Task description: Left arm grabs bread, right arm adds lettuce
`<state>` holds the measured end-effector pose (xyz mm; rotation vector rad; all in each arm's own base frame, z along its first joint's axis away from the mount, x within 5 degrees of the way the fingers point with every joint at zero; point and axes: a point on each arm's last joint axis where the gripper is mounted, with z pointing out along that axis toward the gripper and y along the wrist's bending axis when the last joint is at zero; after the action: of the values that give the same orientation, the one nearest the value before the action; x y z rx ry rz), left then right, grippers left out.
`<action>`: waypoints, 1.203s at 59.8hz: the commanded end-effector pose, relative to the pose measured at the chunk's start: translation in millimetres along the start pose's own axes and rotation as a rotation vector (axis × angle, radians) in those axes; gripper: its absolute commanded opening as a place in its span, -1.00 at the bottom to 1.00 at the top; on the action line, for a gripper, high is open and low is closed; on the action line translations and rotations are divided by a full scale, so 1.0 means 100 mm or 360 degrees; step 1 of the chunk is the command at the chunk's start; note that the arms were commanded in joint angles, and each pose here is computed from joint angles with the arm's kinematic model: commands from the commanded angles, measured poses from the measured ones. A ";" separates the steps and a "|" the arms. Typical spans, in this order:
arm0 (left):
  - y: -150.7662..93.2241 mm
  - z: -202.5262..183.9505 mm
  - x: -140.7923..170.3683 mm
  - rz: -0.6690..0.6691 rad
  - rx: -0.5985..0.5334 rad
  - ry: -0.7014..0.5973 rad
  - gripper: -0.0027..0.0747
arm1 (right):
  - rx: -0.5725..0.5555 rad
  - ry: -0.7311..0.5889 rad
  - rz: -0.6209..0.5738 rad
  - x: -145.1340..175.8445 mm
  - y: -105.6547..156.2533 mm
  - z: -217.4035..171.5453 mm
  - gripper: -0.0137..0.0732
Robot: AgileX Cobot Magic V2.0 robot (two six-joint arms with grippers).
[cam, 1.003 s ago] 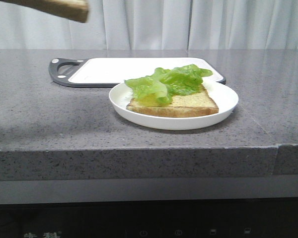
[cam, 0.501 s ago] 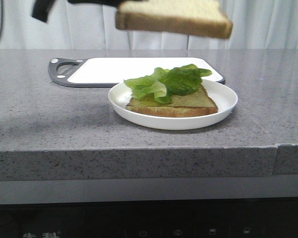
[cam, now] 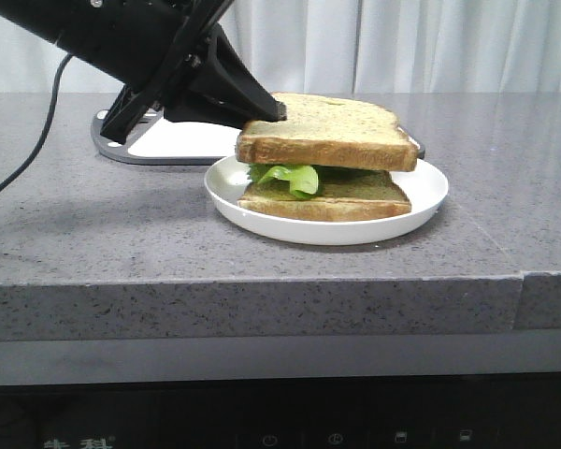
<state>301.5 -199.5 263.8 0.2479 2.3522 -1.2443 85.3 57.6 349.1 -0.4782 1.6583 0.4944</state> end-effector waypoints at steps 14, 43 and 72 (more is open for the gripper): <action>-0.22 -0.19 -0.10 0.0070 0.0150 -0.0049 0.10 | 0.0050 -0.0156 -0.0014 -0.15 -0.02 -0.03 -0.83; -0.47 -1.25 0.00 0.0517 -0.0151 -0.0413 -0.99 | 0.0062 -0.0161 0.0047 -0.15 -0.03 -0.03 -0.83; -0.48 -2.26 1.28 0.1036 -0.0597 -0.1149 -0.99 | 0.0322 -0.0321 -0.0014 0.23 -0.08 -0.42 -0.83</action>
<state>115.0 -57.7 342.7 0.3887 1.7168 -0.4715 58.5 31.6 324.9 -0.3247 1.5923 0.3690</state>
